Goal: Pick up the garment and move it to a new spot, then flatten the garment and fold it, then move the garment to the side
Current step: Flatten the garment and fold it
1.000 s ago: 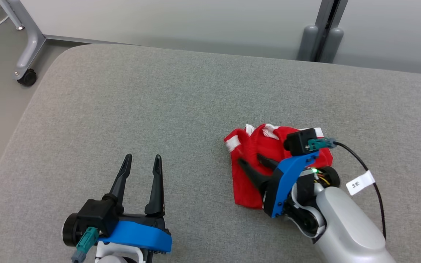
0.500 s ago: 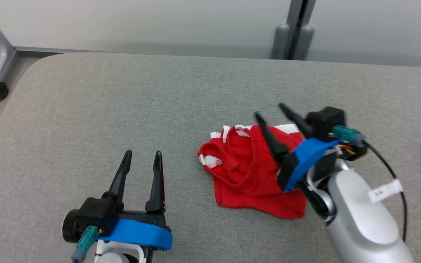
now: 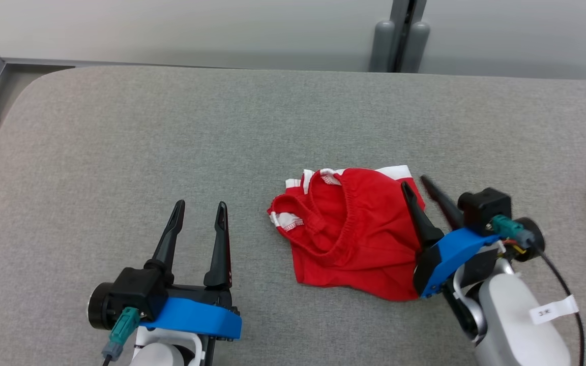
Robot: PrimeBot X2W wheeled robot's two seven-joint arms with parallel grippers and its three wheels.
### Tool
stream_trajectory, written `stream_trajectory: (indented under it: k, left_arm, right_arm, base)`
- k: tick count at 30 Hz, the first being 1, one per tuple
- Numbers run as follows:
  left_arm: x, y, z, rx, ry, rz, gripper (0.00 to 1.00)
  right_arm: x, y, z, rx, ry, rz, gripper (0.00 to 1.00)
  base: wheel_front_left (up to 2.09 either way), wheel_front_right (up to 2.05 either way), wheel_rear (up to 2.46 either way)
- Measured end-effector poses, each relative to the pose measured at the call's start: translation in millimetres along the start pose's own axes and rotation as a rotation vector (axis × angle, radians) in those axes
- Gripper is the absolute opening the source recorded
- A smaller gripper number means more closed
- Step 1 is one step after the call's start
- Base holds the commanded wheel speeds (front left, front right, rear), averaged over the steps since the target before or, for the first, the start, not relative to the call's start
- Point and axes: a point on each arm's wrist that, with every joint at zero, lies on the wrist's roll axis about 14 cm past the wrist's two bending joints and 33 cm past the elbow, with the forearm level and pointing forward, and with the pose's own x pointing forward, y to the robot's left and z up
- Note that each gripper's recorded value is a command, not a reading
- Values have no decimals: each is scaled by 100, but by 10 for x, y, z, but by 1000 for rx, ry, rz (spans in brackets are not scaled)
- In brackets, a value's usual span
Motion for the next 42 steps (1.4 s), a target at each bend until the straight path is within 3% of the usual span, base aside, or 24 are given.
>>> stream_trajectory:
  k: [12, 26, 34, 35, 36, 37, 38, 39, 41, 42]
  left_arm:
    - [-72, 241, 23, 10, -7, 75, 100]
    - [-123, 350, 16, 15, -8, 115, 100]
    - [-99, 309, -10, 10, -3, 101, 100]
    - [-94, 301, -11, 9, -3, 97, 100]
    - [-91, 293, -11, 11, -3, 93, 100]
    - [-87, 282, -7, 13, -5, 88, 100]
    - [-82, 266, -4, 14, -5, 81, 100]
    - [-77, 246, 4, 14, -8, 74, 100]
    - [-57, 194, 25, 18, -16, 54, 100]
    - [-41, 159, 42, 21, -21, 40, 100]
  right_arm:
    - [174, 608, -690, -17, 231, 189, 0]
    - [211, 1253, -729, -48, 242, 401, 0]
    - [169, 1294, -709, -73, 203, 424, 0]
    - [171, 1290, -661, -70, 180, 423, 6]
    - [177, 1285, -600, -65, 152, 420, 24]
    - [183, 1268, -542, -61, 126, 414, 32]
    - [189, 1246, -480, -61, 99, 406, 32]
    - [195, 1220, -413, -59, 73, 397, 47]
    - [205, 1137, -281, -49, 24, 369, 100]
    - [206, 1089, -215, -49, -1, 353, 100]
  base:
    - [0, 0, 0]
    - [0, 0, 0]
    - [0, 0, 0]
    - [0, 0, 0]
    - [0, 0, 0]
    - [0, 0, 0]
    - [0, 0, 0]
    - [0, 0, 0]
    - [0, 0, 0]
    - [0, 0, 0]
